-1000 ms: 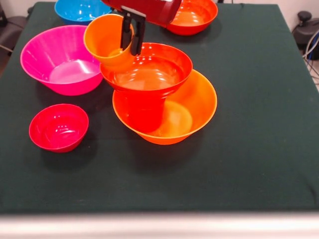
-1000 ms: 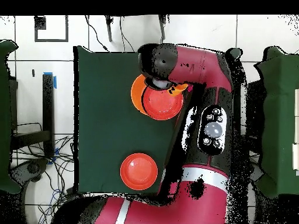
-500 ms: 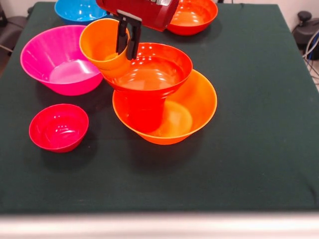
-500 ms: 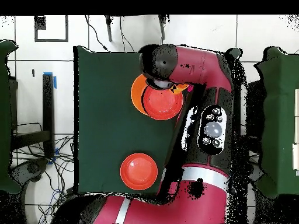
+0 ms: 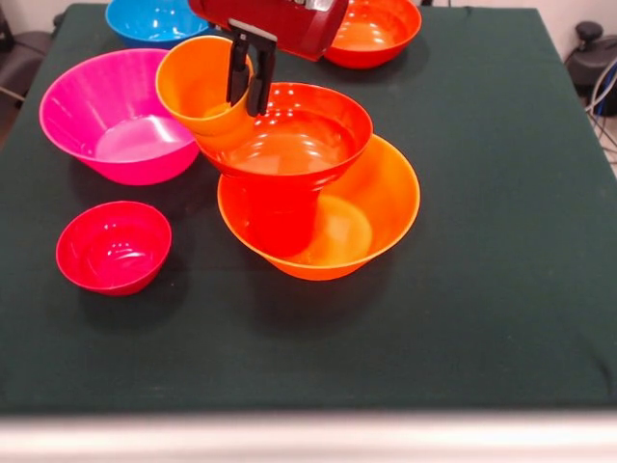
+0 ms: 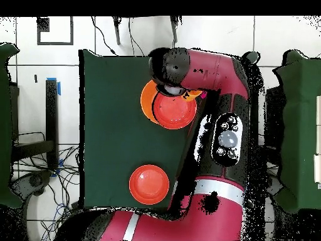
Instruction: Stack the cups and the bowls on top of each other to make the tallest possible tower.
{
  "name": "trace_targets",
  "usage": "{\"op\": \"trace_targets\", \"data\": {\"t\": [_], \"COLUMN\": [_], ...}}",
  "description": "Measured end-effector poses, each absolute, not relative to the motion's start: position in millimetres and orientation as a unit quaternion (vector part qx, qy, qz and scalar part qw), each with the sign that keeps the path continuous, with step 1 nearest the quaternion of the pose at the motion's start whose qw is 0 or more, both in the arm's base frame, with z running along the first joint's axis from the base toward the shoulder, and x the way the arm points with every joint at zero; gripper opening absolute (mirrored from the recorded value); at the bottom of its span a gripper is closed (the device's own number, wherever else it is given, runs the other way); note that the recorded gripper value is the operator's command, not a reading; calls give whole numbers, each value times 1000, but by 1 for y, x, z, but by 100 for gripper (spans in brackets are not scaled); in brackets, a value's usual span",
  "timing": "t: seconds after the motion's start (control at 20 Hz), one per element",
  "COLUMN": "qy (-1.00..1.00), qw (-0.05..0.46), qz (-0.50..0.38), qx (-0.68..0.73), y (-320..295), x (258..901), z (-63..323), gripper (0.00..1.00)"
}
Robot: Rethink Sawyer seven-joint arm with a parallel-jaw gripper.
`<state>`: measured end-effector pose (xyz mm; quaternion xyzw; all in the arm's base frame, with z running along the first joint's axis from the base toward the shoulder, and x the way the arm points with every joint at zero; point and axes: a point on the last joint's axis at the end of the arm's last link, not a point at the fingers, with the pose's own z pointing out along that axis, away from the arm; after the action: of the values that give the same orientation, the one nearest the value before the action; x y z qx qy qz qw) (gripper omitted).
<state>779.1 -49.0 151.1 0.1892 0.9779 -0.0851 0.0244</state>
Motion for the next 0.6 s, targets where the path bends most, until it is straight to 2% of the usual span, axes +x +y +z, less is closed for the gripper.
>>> {"op": "trace_targets", "data": {"t": [0.6], "qy": [980], "qw": [25], "qz": [-84], "qx": [180], "y": [-34], "x": [780], "z": [151], "gripper": [0]}}
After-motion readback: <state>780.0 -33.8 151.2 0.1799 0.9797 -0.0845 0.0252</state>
